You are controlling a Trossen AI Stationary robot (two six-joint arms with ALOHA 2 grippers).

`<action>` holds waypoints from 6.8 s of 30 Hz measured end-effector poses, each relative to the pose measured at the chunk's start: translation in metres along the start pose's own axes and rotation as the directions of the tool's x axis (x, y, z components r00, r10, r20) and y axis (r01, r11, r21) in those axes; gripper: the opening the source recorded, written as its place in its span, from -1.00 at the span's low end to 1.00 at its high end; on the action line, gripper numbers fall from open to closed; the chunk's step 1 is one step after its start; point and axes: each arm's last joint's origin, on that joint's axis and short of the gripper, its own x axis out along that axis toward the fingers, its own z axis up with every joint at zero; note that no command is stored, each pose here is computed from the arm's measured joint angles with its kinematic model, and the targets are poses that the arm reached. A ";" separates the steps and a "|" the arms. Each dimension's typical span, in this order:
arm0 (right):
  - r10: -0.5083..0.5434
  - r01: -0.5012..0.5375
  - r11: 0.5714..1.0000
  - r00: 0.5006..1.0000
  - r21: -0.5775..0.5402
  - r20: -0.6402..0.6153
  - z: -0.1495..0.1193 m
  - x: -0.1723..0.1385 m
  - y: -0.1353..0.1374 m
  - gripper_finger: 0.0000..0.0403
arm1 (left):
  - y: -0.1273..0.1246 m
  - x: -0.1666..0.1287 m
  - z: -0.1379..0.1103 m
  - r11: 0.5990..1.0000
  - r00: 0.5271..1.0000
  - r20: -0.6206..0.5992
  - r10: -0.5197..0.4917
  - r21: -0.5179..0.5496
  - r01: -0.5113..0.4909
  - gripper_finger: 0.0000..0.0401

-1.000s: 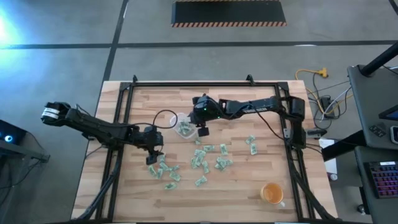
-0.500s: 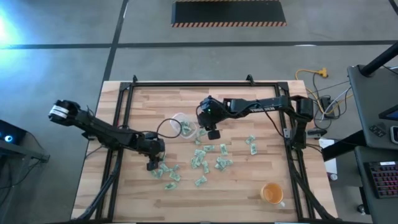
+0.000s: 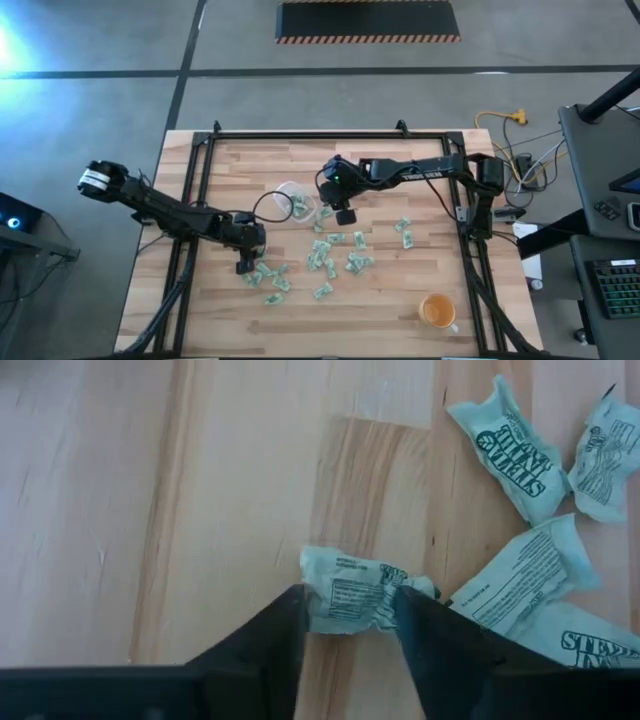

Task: Pick and place Stevia / Truvia into bins
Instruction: Put the stevia packet into the transparent bin

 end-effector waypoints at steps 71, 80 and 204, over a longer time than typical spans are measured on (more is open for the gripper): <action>0.094 0.015 0.925 0.959 0.380 -0.268 -0.005 -0.002 0.078 -0.71 | 0.079 -0.004 0.072 0.717 0.796 0.392 0.460 0.365 -0.594 -0.97; -0.136 0.381 0.815 0.858 0.437 -0.495 -0.020 -0.026 0.080 -0.71 | 0.080 0.007 0.074 0.710 0.812 0.392 0.433 0.407 -0.575 -0.93; -0.240 0.252 0.902 0.968 0.351 -0.077 -0.028 -0.024 0.123 -0.94 | 0.053 -0.065 0.050 0.826 0.821 0.453 0.347 0.268 -0.496 -0.26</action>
